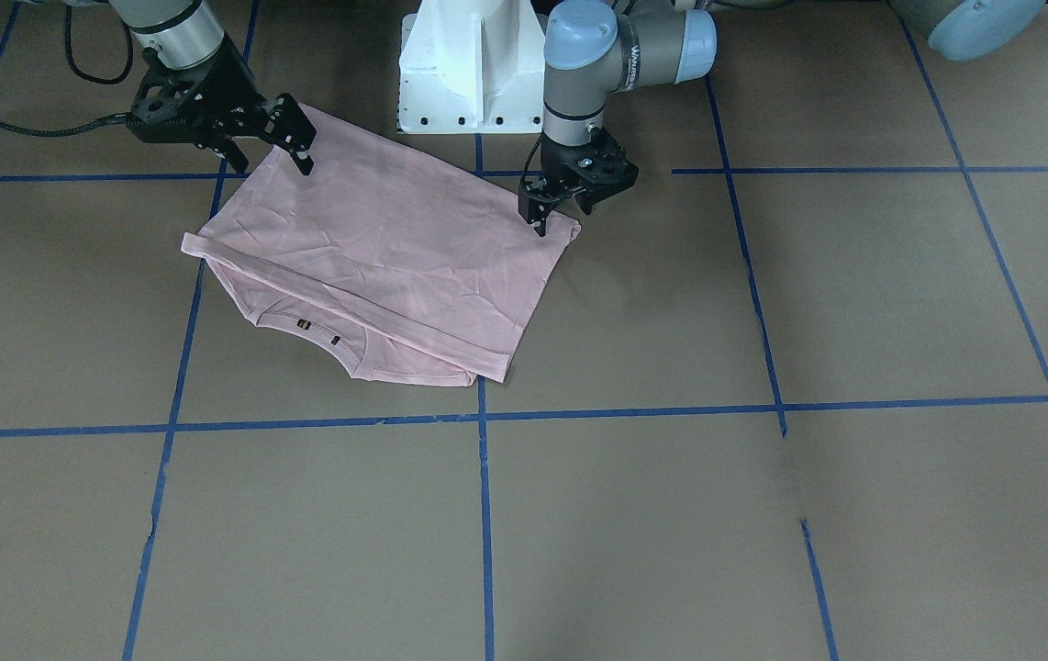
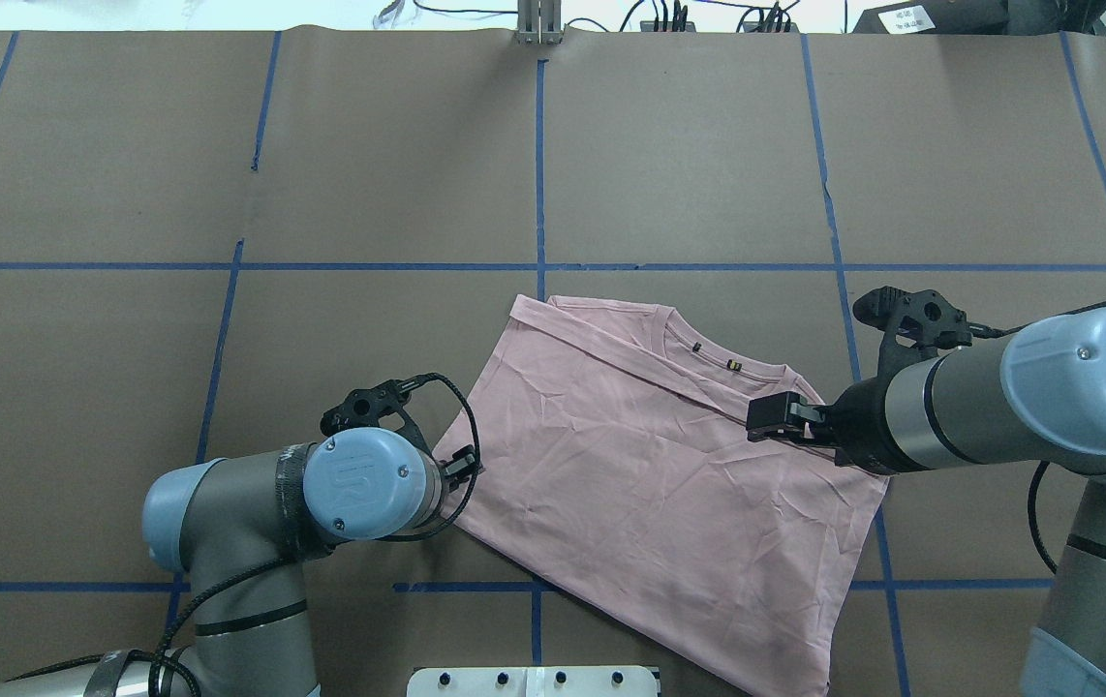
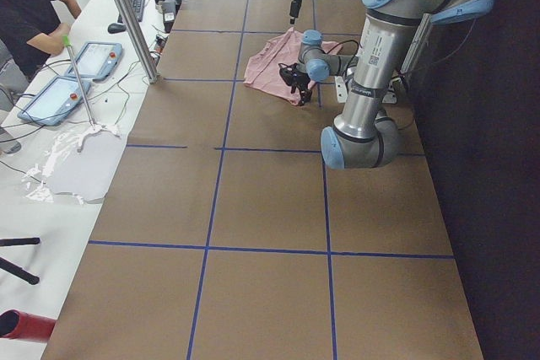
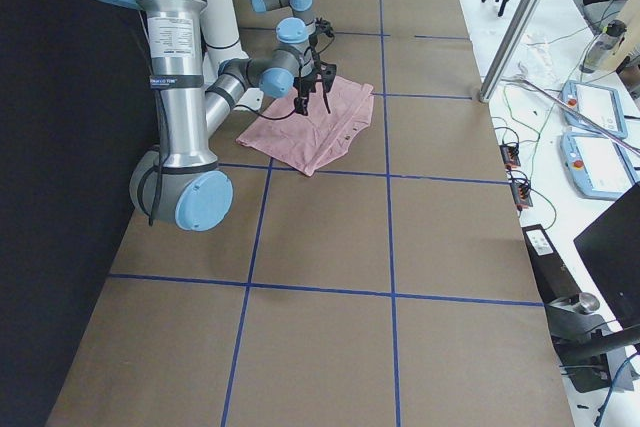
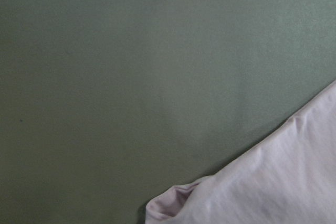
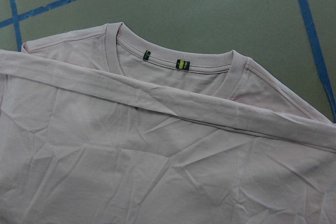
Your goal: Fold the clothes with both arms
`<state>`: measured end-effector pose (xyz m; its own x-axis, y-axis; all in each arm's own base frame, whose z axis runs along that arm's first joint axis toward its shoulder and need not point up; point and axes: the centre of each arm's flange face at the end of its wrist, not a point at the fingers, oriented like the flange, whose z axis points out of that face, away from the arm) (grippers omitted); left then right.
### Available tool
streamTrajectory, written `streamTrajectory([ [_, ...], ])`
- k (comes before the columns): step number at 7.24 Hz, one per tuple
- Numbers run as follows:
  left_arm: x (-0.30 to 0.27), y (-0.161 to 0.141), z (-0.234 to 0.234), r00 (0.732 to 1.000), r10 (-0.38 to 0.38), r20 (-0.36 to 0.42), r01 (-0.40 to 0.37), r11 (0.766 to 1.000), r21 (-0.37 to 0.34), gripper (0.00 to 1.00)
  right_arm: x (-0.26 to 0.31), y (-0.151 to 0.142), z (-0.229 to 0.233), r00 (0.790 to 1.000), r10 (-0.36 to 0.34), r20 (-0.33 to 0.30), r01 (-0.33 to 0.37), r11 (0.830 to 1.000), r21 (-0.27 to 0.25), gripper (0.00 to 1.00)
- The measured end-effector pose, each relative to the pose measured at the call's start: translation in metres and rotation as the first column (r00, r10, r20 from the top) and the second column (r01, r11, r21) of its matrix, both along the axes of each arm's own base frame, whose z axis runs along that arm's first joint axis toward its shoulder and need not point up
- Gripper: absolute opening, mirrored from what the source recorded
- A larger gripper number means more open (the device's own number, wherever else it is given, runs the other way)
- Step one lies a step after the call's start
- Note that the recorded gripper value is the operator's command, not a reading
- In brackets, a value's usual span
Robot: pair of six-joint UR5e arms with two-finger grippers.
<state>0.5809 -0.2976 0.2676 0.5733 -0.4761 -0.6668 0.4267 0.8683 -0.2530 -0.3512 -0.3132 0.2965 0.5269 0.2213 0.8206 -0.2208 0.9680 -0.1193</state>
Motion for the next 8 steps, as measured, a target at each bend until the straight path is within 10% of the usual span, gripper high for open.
streamTrajectory([
  [1, 0.000, 0.000, 0.001, 1.000, -0.002, 0.001, 0.002, 1.000, -0.002, 0.07, 0.000, 0.000, 0.000, 1.000, 0.001, 0.000, -0.001, 1.000, 0.000, 1.00],
  [2, 0.000, 0.000, 0.001, 1.000, -0.002, 0.001, 0.002, 1.000, -0.002, 0.00, 0.000, 0.000, 0.000, 1.000, 0.001, 0.001, -0.001, 1.000, 0.000, 1.00],
  [8, -0.014, -0.015, -0.012, 1.000, -0.025, -0.015, 0.025, 1.000, 0.007, 0.00, 0.000, -0.001, 0.001, 1.000, 0.002, -0.002, -0.002, 1.000, -0.002, 1.00],
])
